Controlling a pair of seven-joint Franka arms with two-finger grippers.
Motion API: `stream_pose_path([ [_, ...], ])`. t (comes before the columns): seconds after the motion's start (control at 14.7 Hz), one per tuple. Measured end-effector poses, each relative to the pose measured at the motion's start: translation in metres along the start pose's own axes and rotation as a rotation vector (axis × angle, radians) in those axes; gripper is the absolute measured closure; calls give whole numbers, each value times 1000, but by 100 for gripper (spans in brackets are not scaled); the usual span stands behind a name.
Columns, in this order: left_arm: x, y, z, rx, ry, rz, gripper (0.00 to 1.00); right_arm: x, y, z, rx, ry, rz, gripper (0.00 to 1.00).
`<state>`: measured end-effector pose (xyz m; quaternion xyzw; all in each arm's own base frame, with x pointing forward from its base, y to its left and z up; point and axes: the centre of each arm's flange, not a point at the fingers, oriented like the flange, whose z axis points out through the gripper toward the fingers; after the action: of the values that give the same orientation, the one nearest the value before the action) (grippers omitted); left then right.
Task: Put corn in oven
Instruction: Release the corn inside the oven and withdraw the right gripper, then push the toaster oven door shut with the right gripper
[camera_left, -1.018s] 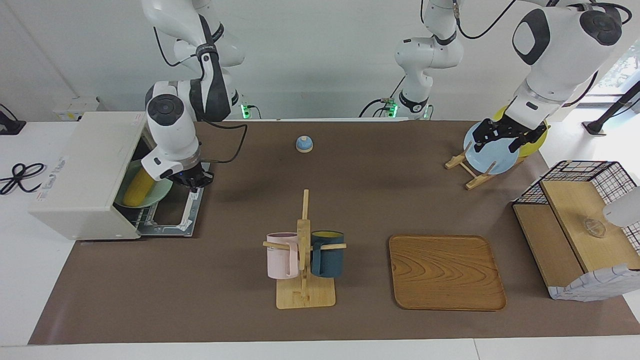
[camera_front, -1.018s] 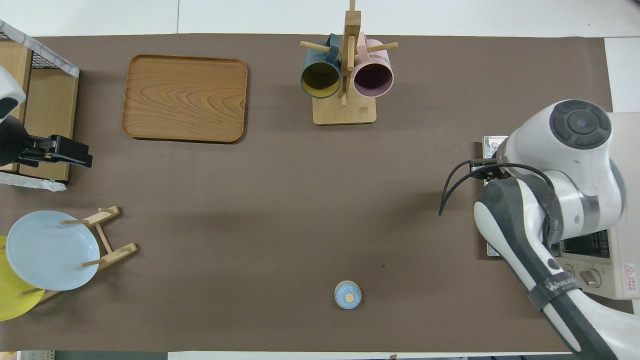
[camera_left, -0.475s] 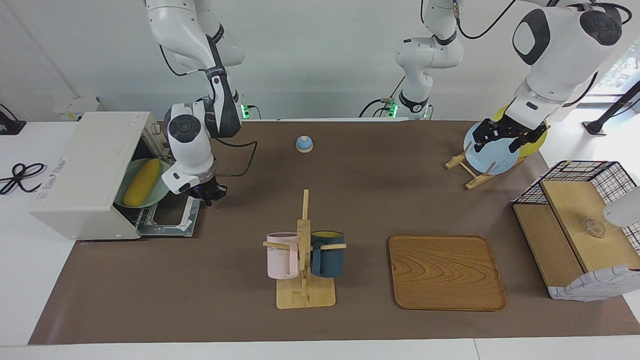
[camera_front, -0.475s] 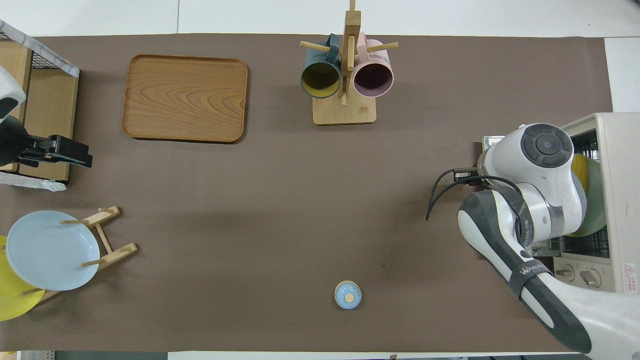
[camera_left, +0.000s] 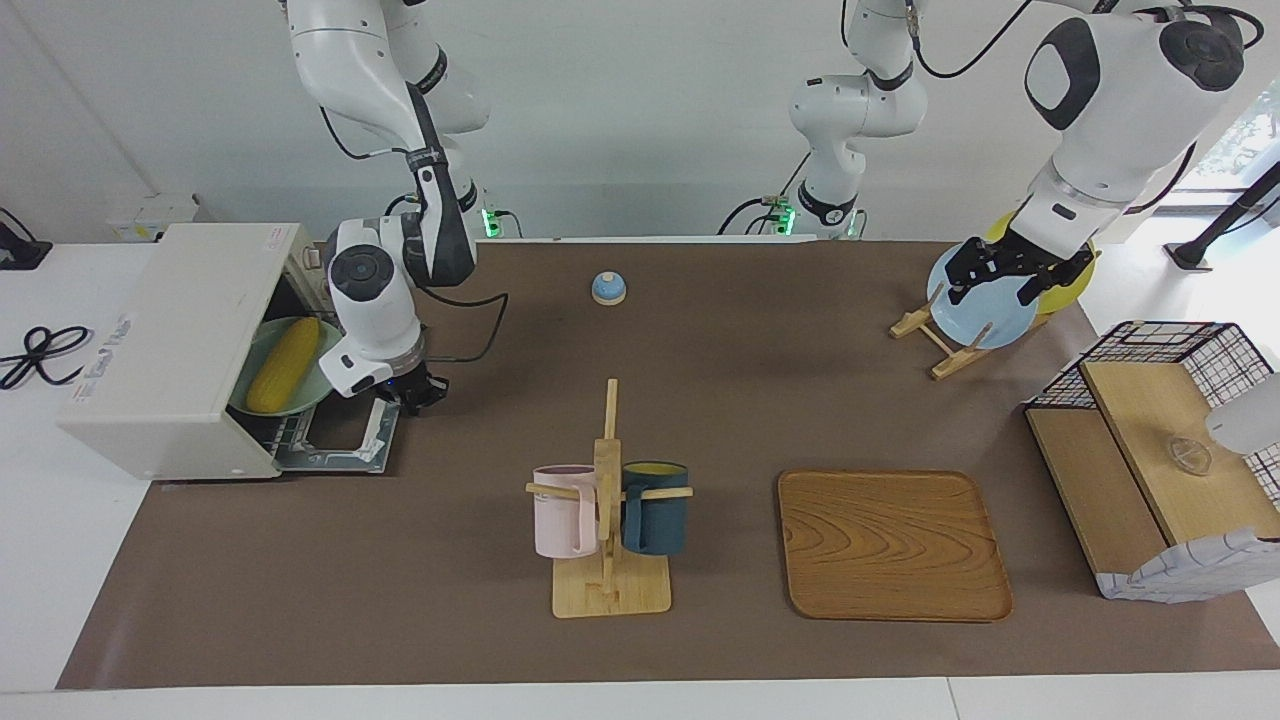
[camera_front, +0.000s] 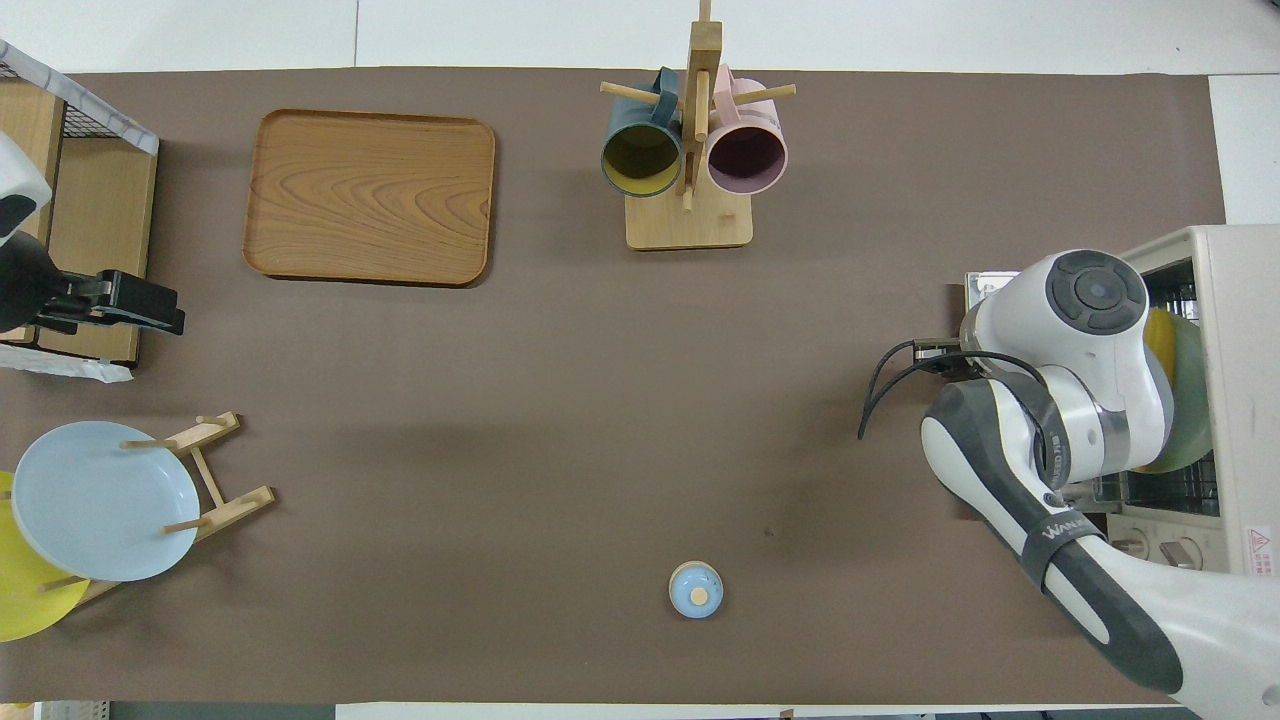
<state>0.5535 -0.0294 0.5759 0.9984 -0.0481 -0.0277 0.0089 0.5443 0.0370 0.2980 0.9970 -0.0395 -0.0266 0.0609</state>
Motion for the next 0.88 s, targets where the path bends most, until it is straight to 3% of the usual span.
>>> stream_pose_path([
  [0.48, 0, 0, 0, 0, 0, 0, 0, 1, 9, -1, -10, -26, -6, 99],
  [0.88, 0, 0, 0, 0, 0, 0, 0, 13, 20, -60, -45, -117, -103, 99],
])
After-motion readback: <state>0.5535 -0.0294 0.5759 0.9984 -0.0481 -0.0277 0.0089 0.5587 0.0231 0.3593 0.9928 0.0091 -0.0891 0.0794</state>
